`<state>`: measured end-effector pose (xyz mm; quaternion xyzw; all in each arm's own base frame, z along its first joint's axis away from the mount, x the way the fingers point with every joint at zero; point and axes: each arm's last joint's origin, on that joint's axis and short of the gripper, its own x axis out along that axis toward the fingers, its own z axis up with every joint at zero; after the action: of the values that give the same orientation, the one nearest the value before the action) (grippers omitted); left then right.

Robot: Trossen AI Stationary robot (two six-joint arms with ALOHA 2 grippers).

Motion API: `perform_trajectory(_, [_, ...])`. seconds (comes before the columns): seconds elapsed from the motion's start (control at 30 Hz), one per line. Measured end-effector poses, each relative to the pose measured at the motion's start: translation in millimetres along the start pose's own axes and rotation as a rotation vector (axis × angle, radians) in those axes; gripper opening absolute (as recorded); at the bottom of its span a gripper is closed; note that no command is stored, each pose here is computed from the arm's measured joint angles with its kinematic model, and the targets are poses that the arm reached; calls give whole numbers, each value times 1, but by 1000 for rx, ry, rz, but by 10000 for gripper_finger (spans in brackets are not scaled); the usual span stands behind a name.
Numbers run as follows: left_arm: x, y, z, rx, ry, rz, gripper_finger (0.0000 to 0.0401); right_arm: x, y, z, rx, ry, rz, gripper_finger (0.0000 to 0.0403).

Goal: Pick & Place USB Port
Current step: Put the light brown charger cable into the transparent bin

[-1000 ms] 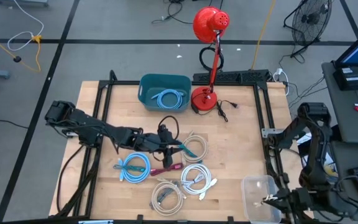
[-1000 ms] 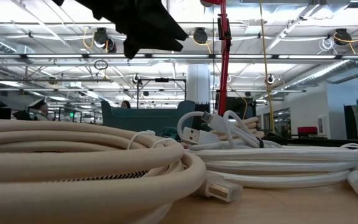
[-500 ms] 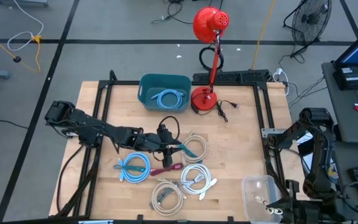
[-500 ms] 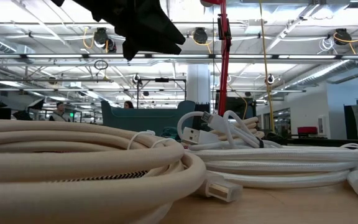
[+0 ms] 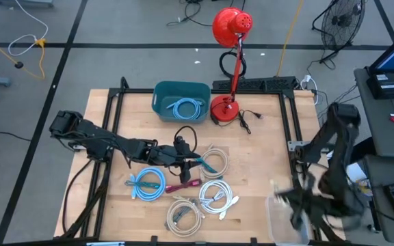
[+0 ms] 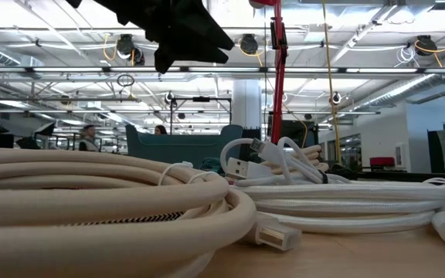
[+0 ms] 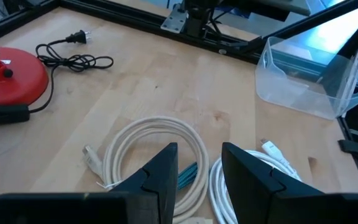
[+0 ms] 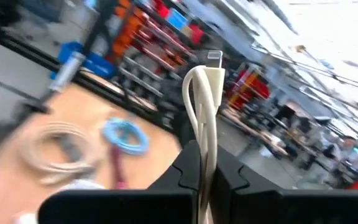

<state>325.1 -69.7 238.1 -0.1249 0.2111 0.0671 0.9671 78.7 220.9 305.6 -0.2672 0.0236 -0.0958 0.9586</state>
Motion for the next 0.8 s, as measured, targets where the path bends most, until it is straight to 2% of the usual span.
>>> perform_trajectory(0.07, [0, 0, 0, 3, 0, 0, 127, 14, -25, -4, 12, -21, -9, 0])
perform_trajectory(0.23, [0, 0, -1, 11, 12, 3, 127, 40, -75, -16, -3, -182, -5, 0])
perform_trajectory(0.5, [-2, -5, -6, 11, 38, 3, 127, 61, -141, -23, -83, -239, -250, 0])
perform_trajectory(0.63, [-4, -9, -8, 5, 20, 35, 127, 67, -160, -29, -114, -252, -334, 0])
perform_trajectory(0.73, [-5, -11, -8, -4, 9, 57, 127, 76, -162, -35, -191, -264, -314, 0])
perform_trajectory(0.8, [-5, -12, -9, -7, 4, 65, 127, 83, -162, -40, -256, -224, -292, 0])
